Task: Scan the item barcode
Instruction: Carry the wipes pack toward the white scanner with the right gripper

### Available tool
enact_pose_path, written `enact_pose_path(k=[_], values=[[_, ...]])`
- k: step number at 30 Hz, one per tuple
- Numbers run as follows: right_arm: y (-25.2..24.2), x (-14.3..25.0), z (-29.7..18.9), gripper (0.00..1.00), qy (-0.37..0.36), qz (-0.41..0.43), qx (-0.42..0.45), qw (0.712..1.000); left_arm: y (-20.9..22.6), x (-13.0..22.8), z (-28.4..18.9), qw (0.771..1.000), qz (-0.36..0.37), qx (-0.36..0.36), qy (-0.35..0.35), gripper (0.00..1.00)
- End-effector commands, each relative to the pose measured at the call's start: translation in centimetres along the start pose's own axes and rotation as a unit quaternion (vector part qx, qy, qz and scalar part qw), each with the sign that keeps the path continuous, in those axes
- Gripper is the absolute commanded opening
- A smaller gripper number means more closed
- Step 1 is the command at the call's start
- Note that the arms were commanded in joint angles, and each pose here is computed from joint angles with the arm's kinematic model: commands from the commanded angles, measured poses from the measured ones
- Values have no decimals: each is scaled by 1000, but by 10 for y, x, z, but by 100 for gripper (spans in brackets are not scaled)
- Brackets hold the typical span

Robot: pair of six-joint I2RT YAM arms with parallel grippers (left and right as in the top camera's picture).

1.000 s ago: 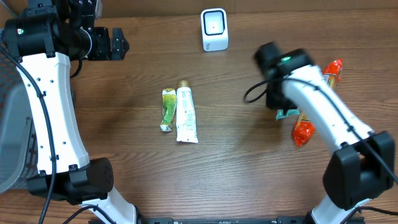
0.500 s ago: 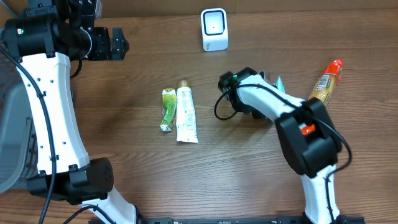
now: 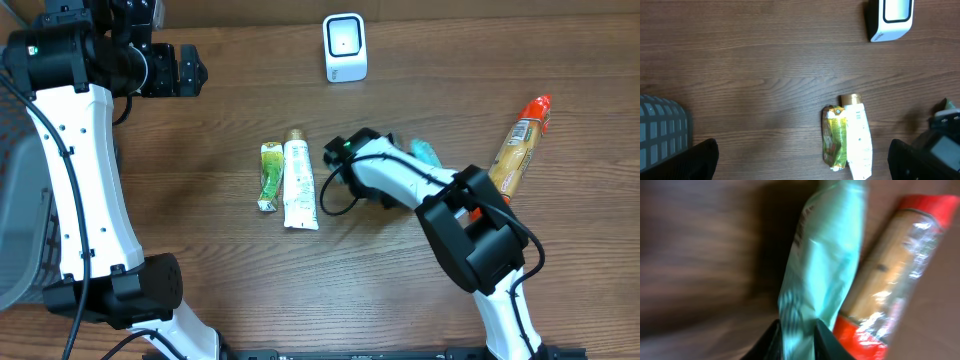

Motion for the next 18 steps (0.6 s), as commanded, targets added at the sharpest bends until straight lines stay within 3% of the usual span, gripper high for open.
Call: enact_pose_path(k=[1, 5, 11, 14, 18], values=[[27, 3, -15, 31, 8, -1, -96, 995, -2, -1, -5, 1000, 11, 1, -7, 99], [23, -2, -39, 57, 13, 33, -172, 984, -2, -1, -5, 1000, 11, 1, -7, 99], [-45, -22, -82, 71, -48, 107, -274, 954, -2, -1, -5, 1000, 11, 1, -7, 100], [-83, -18, -77, 83, -70, 94, -302, 946, -2, -1, -5, 1000, 11, 1, -7, 100], [-91, -11, -49, 84, -64, 34, -339, 938, -2, -1, -5, 1000, 11, 1, -7, 99]])
Point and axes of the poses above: each gripper's point midway between its finger pads, its own z axis out along the fingers, its own y axis along the line the jaws close on, x = y × z, the point moved 4 cm from there along -z, back along the fingers, and after that the axes turned 11 degrees about -z, right-handed, at the moved point
